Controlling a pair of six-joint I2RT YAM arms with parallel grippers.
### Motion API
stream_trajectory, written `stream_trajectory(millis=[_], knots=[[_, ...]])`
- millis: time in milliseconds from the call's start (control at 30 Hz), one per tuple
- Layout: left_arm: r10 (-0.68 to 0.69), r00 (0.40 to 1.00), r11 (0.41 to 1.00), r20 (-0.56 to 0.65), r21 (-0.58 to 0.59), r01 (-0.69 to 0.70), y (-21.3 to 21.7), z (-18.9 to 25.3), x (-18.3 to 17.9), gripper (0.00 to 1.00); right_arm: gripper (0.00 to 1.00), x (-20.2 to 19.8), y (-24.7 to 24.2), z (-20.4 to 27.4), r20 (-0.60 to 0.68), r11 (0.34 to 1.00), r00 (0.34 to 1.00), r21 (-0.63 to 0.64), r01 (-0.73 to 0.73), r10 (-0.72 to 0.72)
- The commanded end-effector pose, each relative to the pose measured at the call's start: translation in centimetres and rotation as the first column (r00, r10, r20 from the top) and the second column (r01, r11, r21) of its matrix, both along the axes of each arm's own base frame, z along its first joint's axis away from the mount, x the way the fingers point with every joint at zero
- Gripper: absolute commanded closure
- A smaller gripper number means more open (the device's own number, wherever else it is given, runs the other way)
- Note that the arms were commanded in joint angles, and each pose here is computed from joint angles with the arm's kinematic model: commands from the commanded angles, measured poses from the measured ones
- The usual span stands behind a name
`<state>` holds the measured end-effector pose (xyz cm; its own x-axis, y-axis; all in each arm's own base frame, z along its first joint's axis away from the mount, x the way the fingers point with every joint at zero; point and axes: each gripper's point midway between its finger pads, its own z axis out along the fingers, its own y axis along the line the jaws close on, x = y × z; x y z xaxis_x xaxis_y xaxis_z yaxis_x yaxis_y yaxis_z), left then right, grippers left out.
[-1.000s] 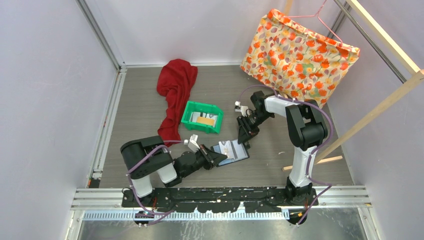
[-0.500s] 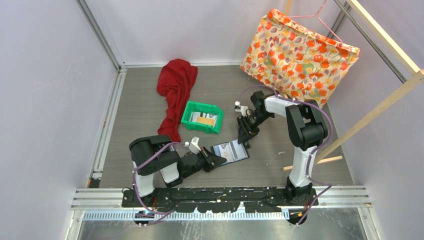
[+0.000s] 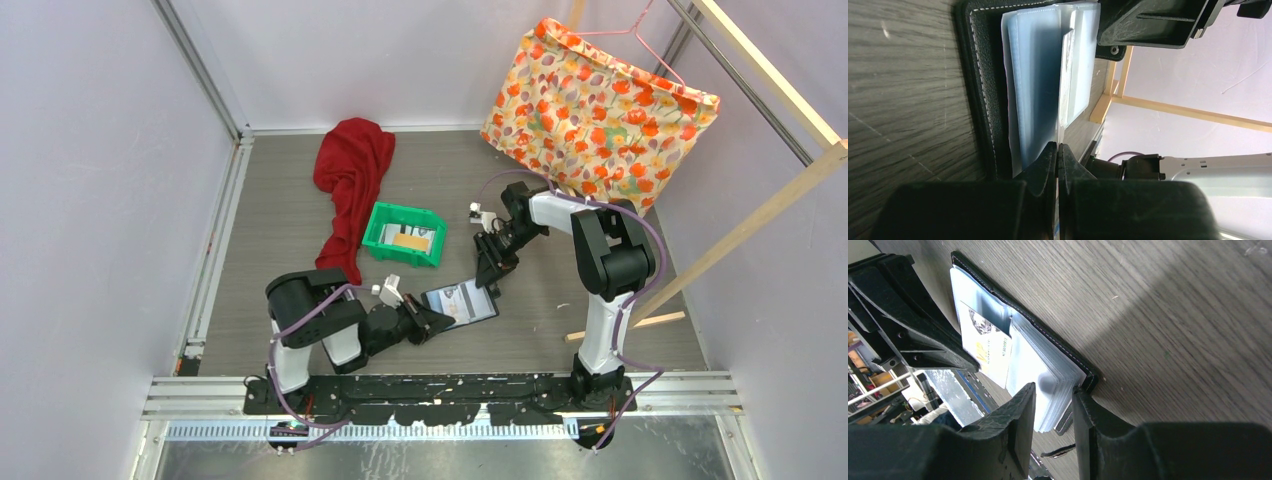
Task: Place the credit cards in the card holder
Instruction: Insert the credit card into the card holder.
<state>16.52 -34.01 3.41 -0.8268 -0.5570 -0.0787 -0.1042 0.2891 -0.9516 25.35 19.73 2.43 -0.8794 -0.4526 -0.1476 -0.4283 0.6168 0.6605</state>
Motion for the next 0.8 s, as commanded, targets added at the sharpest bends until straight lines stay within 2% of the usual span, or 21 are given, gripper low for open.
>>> stream_trajectory(millis=[0, 767], knots=[[0.021, 1.0, 0.999, 0.013, -0.036, -0.021, -0.5, 0.7, 1.0, 1.0, 0.62, 0.6, 0.5, 0.7, 0.028, 1.0, 1.0, 0.015, -0.015, 0.014], [-0.017, 1.0, 0.999, 0.016, -0.028, 0.017, -2.6, 0.2, 2.3, 1.0, 0.63, 0.5, 0.6, 0.6, 0.023, 1.0, 1.0, 0.016, -0.018, 0.018]])
